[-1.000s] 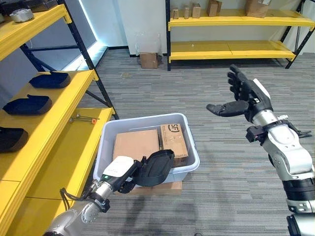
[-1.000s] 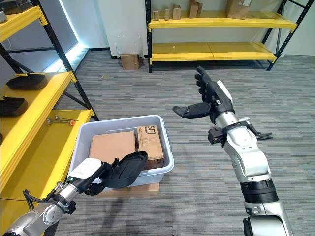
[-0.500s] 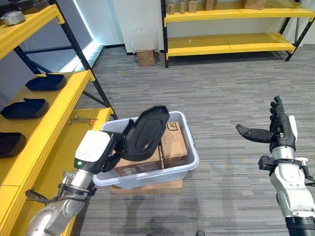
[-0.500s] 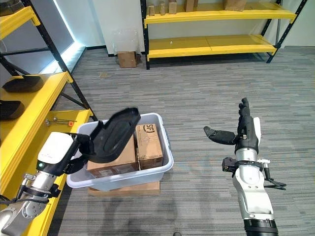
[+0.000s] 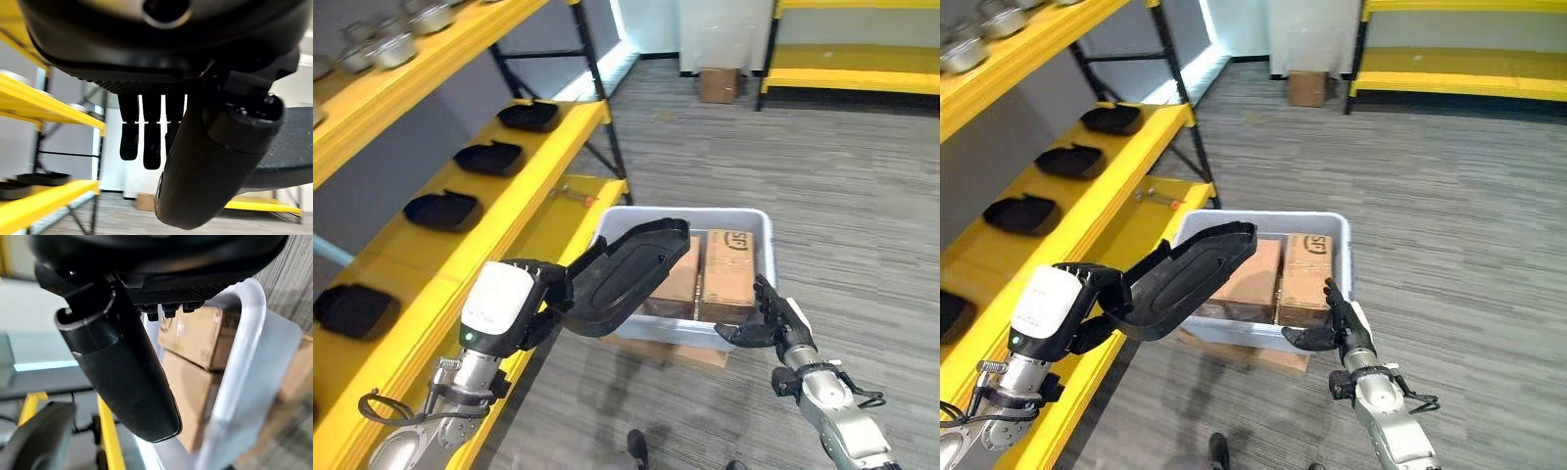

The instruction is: Move parts from the plastic box to the shelf.

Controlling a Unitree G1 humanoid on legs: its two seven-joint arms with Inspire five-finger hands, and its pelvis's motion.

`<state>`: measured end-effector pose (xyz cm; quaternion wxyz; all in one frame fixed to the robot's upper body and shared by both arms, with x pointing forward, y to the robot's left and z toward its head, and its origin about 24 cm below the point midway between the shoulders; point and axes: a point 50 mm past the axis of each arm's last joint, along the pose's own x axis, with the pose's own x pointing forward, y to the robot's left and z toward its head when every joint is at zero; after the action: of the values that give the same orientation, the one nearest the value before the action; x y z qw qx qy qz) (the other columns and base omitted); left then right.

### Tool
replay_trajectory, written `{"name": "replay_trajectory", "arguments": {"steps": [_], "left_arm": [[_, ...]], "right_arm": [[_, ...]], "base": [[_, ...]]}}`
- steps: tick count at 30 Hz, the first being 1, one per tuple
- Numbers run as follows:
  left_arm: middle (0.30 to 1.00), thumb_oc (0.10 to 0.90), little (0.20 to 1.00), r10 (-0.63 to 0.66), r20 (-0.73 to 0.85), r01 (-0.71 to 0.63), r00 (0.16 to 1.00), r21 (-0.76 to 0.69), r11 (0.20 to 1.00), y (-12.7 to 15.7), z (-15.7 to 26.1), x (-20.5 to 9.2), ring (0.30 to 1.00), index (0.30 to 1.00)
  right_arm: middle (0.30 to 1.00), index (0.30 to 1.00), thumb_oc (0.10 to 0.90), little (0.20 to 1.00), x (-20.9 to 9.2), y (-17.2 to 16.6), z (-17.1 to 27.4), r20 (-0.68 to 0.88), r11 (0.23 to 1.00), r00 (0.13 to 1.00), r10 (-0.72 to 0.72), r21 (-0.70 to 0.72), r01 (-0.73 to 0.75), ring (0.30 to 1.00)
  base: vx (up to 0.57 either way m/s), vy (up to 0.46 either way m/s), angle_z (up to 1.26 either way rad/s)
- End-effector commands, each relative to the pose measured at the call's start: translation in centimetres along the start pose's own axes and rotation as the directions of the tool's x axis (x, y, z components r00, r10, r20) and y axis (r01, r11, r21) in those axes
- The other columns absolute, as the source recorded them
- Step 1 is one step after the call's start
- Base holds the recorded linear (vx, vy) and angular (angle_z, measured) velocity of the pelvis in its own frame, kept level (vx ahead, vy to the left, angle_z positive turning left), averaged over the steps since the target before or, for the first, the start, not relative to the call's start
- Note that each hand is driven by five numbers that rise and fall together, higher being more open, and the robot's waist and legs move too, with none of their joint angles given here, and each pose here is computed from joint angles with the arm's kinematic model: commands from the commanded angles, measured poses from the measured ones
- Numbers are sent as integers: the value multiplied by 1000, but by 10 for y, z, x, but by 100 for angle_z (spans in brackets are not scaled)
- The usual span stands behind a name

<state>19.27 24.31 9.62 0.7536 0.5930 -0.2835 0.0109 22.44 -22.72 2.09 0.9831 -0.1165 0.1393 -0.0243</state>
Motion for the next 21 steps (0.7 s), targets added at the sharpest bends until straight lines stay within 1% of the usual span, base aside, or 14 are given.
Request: {"name": "replay_trajectory", "arguments": {"steps": [1, 5, 8, 11, 17, 21], "left_arm": [[300, 400, 300, 342, 127, -347, 931, 19, 938, 53, 5, 42, 300, 300], [300, 400, 300, 330, 155, -336, 931, 11, 942, 58, 6, 50, 300, 300], [300, 400, 300, 310, 222, -317, 924, -8, 949, 58, 14, 50, 300, 300], [300, 400, 300, 301, 264, -310, 916, -6, 951, 61, 19, 51, 300, 300], [300, 400, 300, 299, 273, -317, 914, 23, 948, 68, 16, 55, 300, 300], [300, 400, 300, 300, 293, -322, 908, 30, 946, 72, 14, 56, 300, 300]], "right_arm": [[1000, 1000, 900, 1000, 12, -3, 65, 318, 999, 948, -37, 24, 30, 1000], [1000, 1000, 900, 1000, 15, 1, 67, 308, 999, 950, -49, 30, 42, 1000], [1000, 1000, 900, 1000, 15, 2, 65, 288, 996, 954, -86, 57, 73, 1000], [1000, 1000, 900, 1000, 15, 4, 63, 281, 995, 955, -95, 69, 79, 1000], [1000, 1000, 900, 1000, 12, 8, 65, 298, 994, 949, -105, 61, 91, 1000], [1000, 1000, 900, 1000, 8, 3, 69, 332, 988, 931, -152, 76, 135, 1000]], "base": [[-170, 181, 70], [-127, 243, 81], [-83, 285, 81], [-90, 322, 101], [-99, 334, 49], [-127, 299, 37]]}}
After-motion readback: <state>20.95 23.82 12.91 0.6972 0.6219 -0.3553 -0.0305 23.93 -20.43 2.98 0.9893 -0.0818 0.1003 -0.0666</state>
